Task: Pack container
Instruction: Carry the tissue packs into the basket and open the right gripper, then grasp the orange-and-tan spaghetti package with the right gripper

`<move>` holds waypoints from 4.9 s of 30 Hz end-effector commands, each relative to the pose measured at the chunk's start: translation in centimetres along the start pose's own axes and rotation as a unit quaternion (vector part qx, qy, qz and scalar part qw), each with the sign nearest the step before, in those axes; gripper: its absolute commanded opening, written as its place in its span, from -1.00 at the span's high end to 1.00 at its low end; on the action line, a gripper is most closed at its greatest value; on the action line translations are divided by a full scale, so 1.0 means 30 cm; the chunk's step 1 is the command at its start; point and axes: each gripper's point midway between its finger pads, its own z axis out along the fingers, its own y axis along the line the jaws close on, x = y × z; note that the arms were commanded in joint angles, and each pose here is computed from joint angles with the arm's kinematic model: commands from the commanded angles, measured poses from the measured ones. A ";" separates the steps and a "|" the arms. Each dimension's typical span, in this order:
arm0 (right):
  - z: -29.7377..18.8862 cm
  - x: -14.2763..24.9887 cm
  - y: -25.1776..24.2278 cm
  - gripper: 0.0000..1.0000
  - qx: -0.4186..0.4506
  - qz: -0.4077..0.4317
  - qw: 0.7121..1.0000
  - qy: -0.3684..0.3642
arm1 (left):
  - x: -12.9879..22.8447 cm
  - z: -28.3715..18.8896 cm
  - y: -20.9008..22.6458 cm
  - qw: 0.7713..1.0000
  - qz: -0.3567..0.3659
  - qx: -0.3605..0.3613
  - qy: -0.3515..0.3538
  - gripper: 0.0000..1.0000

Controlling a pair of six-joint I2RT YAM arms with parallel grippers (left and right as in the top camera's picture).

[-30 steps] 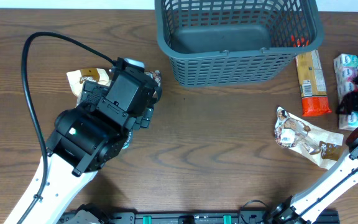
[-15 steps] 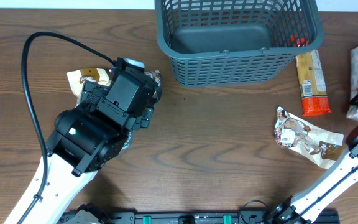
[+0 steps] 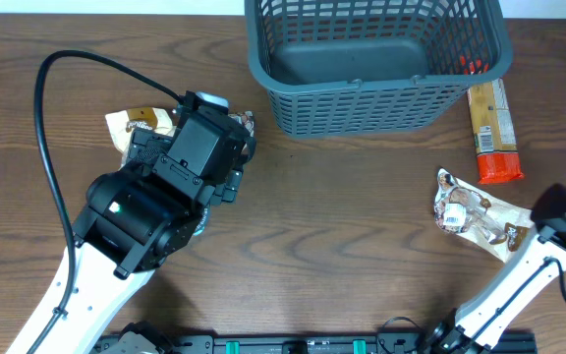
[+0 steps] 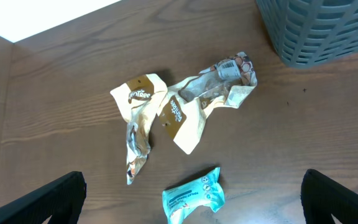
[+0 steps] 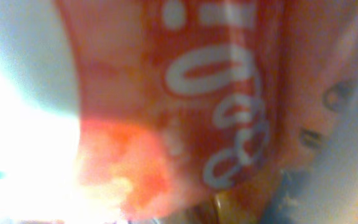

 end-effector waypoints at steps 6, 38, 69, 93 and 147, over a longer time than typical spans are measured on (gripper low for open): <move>0.011 -0.056 0.573 0.97 -0.109 -0.054 0.992 -0.017 | -0.004 0.002 0.012 1.000 0.003 -0.011 0.000 -0.97; 0.376 0.399 0.673 0.74 0.059 -0.083 0.974 0.204 | 0.015 0.002 0.016 1.000 0.010 -0.013 0.011 -0.97; -0.275 -0.199 0.621 -0.95 0.046 -0.084 0.989 -0.116 | 0.015 0.002 0.016 1.000 0.010 -0.013 0.011 -0.97; -0.054 0.477 -0.056 -0.94 0.064 -0.067 0.947 0.309 | 0.015 0.002 0.016 1.000 0.009 -0.013 0.011 -0.97; 0.674 0.945 -0.036 -0.99 0.069 -0.090 0.896 0.430 | 0.015 0.002 0.016 1.000 0.009 -0.013 0.011 -0.97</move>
